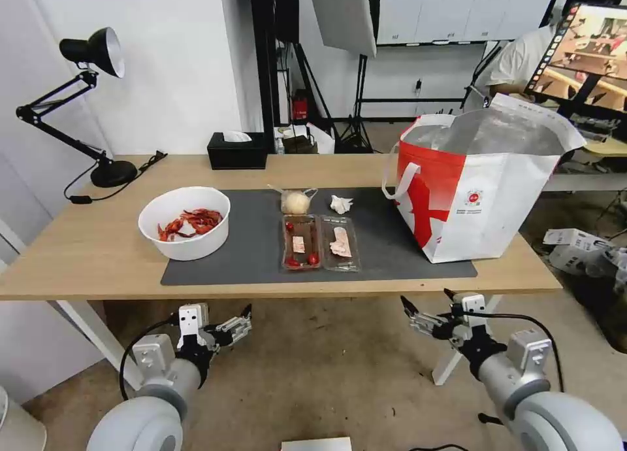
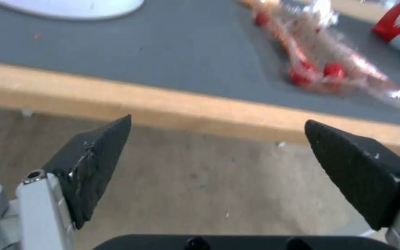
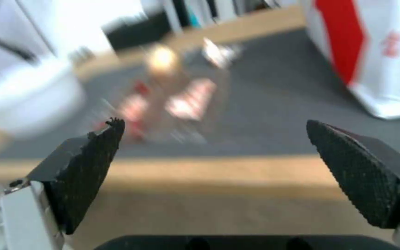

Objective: Pick up the trash from the table and place it into the takeout bag.

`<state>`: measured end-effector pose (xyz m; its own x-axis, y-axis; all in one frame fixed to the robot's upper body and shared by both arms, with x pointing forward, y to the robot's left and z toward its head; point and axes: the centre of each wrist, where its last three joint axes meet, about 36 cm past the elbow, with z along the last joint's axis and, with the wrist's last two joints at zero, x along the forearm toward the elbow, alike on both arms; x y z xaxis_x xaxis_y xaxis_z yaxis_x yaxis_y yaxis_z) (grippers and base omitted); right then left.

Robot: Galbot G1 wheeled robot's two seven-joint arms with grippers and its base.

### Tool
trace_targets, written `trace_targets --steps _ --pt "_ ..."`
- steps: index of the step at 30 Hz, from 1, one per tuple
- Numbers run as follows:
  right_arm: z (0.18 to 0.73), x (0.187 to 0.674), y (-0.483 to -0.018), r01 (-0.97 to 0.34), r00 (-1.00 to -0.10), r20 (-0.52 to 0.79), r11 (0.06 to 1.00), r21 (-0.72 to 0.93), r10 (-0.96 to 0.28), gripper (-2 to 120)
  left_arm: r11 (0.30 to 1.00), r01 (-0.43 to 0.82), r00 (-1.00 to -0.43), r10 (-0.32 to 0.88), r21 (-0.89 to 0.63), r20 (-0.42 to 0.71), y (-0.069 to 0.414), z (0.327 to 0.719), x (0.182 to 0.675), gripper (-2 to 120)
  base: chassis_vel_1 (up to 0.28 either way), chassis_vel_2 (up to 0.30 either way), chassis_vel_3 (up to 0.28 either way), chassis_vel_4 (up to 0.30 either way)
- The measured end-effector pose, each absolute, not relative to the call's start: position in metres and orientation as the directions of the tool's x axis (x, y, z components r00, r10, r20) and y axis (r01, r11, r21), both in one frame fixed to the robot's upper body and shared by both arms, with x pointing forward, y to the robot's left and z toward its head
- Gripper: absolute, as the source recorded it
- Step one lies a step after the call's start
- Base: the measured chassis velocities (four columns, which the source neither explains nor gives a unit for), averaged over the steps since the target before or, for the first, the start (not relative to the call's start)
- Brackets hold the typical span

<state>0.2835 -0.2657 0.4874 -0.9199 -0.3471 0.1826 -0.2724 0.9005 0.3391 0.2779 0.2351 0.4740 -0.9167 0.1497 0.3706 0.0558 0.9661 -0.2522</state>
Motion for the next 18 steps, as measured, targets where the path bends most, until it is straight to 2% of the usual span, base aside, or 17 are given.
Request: trace_targets --steps 4,12,14,15,16,17,18 --pt "0.488 0.295 -0.253 -0.268 -0.927 0.102 0.826 0.496 -0.362 100 0.96 0.076 -0.941 0.159 -0.27 0.299 0.237 0.469 0.28 100 0.0 0.0 0.0 0.0" --pt "0.478 0.312 -0.224 -0.192 -0.922 0.119 0.703 0.685 -0.368 100 0.953 0.103 -0.965 0.165 -0.285 0.202 0.239 0.461 0.282 100 0.0 0.0 0.0 0.0" --pt "0.477 0.322 -0.201 -0.132 -0.908 0.152 0.61 0.781 -0.39 100 0.953 0.109 -0.972 0.162 -0.282 0.17 0.242 0.458 0.282 100 0.0 0.0 0.0 0.0" --pt "0.477 0.322 -0.201 -0.132 -0.908 0.152 0.61 0.781 -0.39 100 0.953 0.109 -0.972 0.162 -0.282 0.17 0.242 0.458 0.282 100 0.0 0.0 0.0 0.0" --pt "0.479 0.326 -0.192 -0.1 -0.899 0.168 0.564 0.82 -0.404 100 0.954 0.108 -0.973 0.159 -0.278 0.167 0.244 0.457 0.282 100 0.0 0.0 0.0 0.0" --pt "0.483 0.333 -0.178 -0.021 -0.883 0.215 0.493 0.87 -0.417 100 0.957 0.108 -0.973 0.157 -0.271 0.168 0.246 0.457 0.282 100 0.0 0.0 0.0 0.0" --pt "0.483 0.337 -0.173 0.01 -0.877 0.234 0.47 0.883 -0.421 100 0.958 0.107 -0.973 0.155 -0.265 0.169 0.248 0.457 0.282 100 0.0 0.0 0.0 0.0"
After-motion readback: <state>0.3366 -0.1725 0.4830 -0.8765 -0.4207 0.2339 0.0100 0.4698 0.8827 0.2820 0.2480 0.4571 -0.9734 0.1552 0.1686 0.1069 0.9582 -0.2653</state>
